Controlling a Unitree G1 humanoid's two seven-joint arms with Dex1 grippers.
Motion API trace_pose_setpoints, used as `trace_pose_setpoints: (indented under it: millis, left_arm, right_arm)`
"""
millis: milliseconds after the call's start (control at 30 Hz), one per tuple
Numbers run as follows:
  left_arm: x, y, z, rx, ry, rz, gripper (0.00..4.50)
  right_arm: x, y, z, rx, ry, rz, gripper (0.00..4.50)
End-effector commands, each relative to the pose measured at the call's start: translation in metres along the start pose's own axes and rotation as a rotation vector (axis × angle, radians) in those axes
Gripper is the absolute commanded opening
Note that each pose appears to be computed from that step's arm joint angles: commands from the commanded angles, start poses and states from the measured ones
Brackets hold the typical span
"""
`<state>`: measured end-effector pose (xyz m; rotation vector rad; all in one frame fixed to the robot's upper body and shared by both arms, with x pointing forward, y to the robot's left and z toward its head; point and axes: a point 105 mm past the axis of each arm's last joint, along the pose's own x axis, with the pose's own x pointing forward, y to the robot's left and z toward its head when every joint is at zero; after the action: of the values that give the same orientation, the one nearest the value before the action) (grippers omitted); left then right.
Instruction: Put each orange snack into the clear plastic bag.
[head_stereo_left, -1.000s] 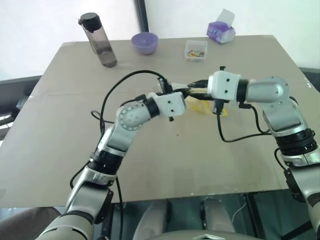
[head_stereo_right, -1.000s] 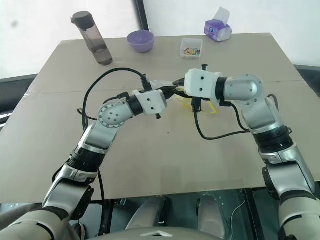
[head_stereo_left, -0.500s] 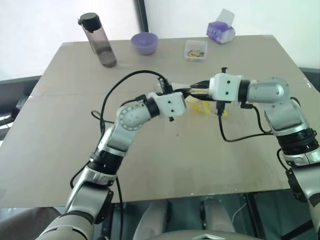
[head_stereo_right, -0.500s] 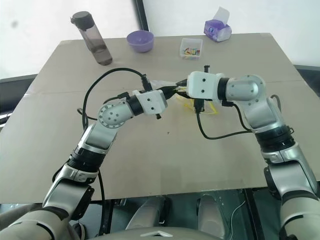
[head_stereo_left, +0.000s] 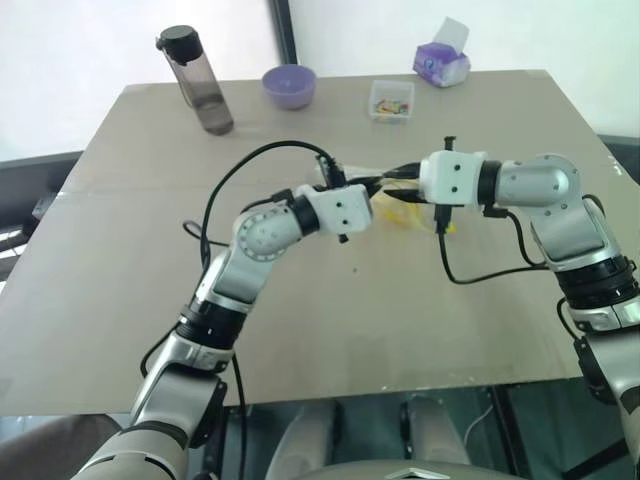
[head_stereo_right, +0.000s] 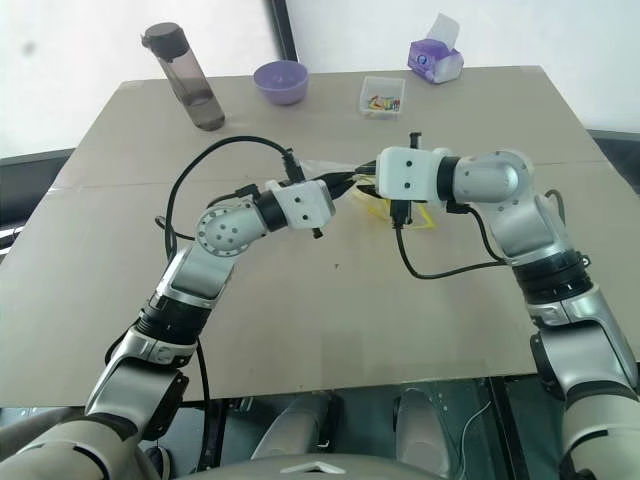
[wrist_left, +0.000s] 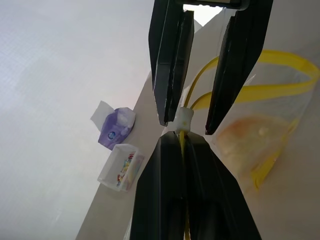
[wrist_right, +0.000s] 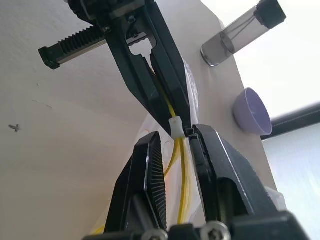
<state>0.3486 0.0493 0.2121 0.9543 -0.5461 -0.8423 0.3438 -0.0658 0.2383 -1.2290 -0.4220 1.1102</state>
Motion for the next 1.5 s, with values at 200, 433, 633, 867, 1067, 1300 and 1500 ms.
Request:
trace_pose_setpoints:
  millis: [200,433,633,867,1067,1300,1500]
  left_arm:
    - [0.002,0.005,0.012,0.047,-0.046,0.005,0.00]
    - [0.001,0.005,0.012,0.049,-0.044,0.010,0.00]
    - [0.001,0.005,0.013,0.050,-0.046,0.009,0.00]
    - [0.002,0.005,0.013,0.053,-0.048,0.008,0.00]
    - [0.001,0.005,0.013,0.054,-0.048,0.006,0.00]
    - [0.002,0.005,0.013,0.057,-0.050,0.005,0.00]
    - [0.001,0.006,0.010,0.042,-0.038,0.013,0.00]
  right_arm:
    - [-0.007,-0.022,0.018,-0.123,-0.073,-0.007,0.99]
    - [-0.006,-0.017,0.015,-0.118,-0.081,0.029,0.99]
    - [-0.006,-0.017,0.010,-0.117,-0.064,0.031,0.99]
    - [-0.006,-0.016,0.006,-0.112,-0.050,0.031,0.99]
    - [-0.005,-0.018,0.010,-0.115,-0.066,0.024,0.99]
    - [-0.005,-0.018,0.010,-0.118,-0.063,0.021,0.29]
    - [-0.006,-0.017,0.008,-0.117,-0.056,0.020,0.29]
